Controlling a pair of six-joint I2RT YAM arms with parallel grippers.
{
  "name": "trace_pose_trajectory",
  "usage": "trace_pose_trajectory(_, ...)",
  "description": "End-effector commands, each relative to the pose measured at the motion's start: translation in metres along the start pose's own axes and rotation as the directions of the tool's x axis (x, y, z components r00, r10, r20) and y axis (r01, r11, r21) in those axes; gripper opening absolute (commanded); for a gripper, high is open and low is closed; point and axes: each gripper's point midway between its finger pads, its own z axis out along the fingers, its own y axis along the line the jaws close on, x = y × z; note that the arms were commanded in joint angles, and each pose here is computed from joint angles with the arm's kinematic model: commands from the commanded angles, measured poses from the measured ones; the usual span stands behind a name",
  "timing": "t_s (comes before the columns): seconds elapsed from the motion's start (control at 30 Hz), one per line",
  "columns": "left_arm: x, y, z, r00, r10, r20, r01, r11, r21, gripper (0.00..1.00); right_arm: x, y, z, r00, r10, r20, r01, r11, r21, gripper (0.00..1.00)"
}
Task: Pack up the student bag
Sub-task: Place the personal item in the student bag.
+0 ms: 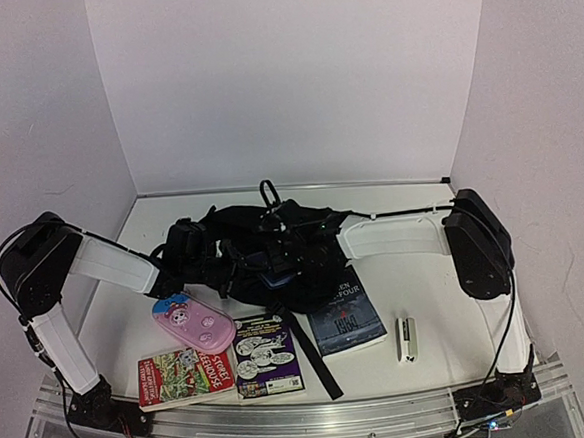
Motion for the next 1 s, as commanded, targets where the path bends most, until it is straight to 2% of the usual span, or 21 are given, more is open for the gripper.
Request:
trace_pose_trajectory(0.0,-0.023,-0.035,-0.009,0.986,0.067,0.154,-0.083,0.991,0.104,0.0,-0.036,0.034,-0.047,0.992,0.096,0.086,-0.083,0.985,-0.153,0.0)
trace_pose_trajectory(0.37,-0.041,-0.018,-0.014,0.964,-0.011,0.267,-0.013,0.996,0.087,0.0,-0.034,0.047,-0.062,0.982,0.176,0.065,-0.159,0.964,-0.213,0.0)
trace_pose_trajectory(0.57,-0.039,-0.021,0.001,0.975,-0.017,0.223,-0.007,0.994,0.108,0.0,-0.028,0.061,-0.064,0.98,0.193,0.042,-0.176,0.951,-0.253,0.0)
trace_pose_trajectory(0.97,-0.041,-0.036,0.018,0.962,0.109,0.25,-0.131,0.989,0.073,0.0,-0.026,0.069,-0.059,0.973,0.228,0.031,-0.211,0.938,-0.275,0.0)
